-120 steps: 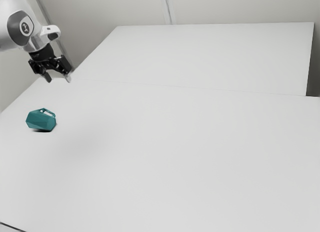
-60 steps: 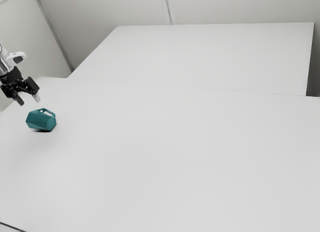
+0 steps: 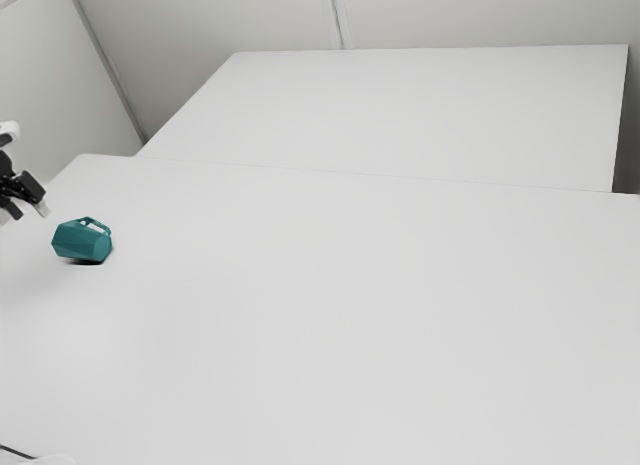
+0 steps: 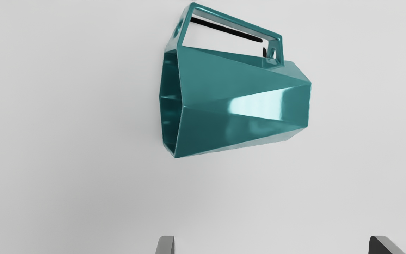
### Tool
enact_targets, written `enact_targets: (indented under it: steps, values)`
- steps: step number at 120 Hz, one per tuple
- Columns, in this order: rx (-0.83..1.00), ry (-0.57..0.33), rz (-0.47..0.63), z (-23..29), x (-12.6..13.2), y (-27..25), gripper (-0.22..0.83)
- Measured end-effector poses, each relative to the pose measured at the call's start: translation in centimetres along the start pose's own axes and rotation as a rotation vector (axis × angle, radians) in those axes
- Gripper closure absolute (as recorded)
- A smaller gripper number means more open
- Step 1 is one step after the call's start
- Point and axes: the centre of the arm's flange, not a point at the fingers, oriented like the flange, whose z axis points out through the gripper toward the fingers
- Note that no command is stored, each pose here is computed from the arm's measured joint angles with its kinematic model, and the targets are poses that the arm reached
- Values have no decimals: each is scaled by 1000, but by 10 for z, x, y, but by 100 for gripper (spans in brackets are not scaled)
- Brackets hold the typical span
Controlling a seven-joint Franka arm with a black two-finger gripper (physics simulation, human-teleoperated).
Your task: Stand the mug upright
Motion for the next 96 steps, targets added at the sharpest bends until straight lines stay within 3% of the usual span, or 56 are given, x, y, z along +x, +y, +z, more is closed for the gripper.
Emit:
enact_targets:
  steps: [23, 96]
  values:
    - [-20, 41, 25, 13, -10, -33, 0]
    - [-212, 223, 137, 88, 1, -66, 0]
